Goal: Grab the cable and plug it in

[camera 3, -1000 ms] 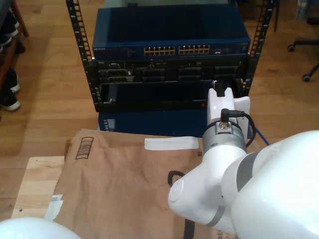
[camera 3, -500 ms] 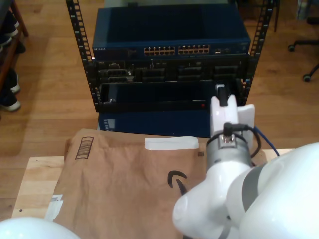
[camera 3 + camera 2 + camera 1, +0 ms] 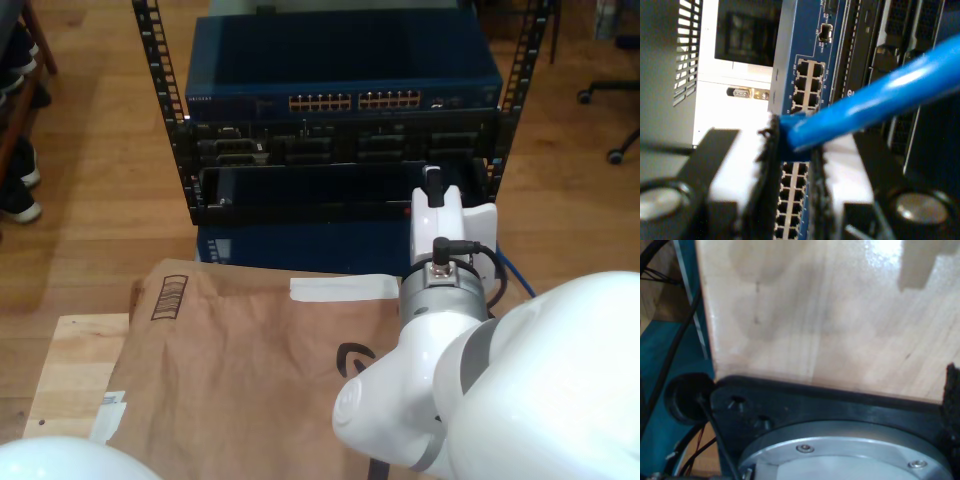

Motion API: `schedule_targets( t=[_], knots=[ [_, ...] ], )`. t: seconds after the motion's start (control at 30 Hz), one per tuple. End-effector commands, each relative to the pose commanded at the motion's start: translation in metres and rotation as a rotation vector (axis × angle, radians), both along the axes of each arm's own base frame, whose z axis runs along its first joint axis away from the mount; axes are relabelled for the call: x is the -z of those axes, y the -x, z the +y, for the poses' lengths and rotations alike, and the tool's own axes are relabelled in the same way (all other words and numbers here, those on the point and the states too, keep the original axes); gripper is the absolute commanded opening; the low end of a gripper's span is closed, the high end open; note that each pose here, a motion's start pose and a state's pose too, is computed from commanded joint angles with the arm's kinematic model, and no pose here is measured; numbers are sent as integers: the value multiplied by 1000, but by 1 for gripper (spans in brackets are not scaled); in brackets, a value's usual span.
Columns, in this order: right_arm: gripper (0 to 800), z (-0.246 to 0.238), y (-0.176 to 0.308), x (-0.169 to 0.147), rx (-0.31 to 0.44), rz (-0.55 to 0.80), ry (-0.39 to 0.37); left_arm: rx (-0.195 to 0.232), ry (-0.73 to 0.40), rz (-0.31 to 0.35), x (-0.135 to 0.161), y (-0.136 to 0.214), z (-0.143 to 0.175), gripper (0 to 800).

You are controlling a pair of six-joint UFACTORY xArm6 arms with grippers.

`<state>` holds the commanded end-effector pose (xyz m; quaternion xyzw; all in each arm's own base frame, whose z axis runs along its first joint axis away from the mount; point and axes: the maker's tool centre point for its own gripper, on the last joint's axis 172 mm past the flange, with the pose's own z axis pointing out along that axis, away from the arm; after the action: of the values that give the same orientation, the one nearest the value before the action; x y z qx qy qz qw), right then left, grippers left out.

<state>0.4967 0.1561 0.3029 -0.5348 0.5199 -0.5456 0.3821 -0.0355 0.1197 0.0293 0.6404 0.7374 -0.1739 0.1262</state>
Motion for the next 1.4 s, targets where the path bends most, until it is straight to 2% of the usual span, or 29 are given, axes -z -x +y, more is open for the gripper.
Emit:
schedule_targets(
  t=[0.1, 0.13, 0.27, 0.33, 0.47, 0.63, 0.7, 0.8, 0.87, 0.93, 1.1, 1.2, 1.4],
  knots=[
    [0, 3, -4, 8, -7, 25, 110, 0, 0, 0, 0, 0, 0, 799],
    [0, 4, -5, 9, -11, 28, 125, 0, -2, 0, 0, 0, 1, 799],
    [0, 15, -15, -4, -17, 3, 119, 0, -2, 0, 0, 0, 1, 799],
    [0, 19, -18, -9, -27, 3, 142, 0, -2, 0, 0, 0, 1, 799],
    [2, 24, -24, 29, -86, 132, 151, 0, -2, 0, 0, 0, 1, 799],
    [1, 14, -30, 30, -65, 133, 157, 0, 0, 0, 0, 0, 0, 799],
    [3, 17, -33, 25, -70, 124, 149, 0, -2, 0, 0, 0, 1, 799],
    [3, 33, -48, -4, -89, 68, 117, 0, -2, 0, 0, 0, 1, 799],
    [3, 18, -59, -14, -65, 49, 123, 0, -2, 0, 0, 0, 1, 799],
    [2, 19, -62, -6, -74, 52, 139, 0, -2, 0, 0, 0, 1, 799],
    [3, 22, -61, -1, -75, 49, 104, 0, -2, 0, 0, 0, 1, 799],
    [4, 18, -51, -1, -59, 31, 25, 0, -2, 0, 0, 0, 1, 799],
    [2, -12, -47, -12, -7, 1, -15, 0, -2, 0, 0, 0, 1, 799]
  ],
)
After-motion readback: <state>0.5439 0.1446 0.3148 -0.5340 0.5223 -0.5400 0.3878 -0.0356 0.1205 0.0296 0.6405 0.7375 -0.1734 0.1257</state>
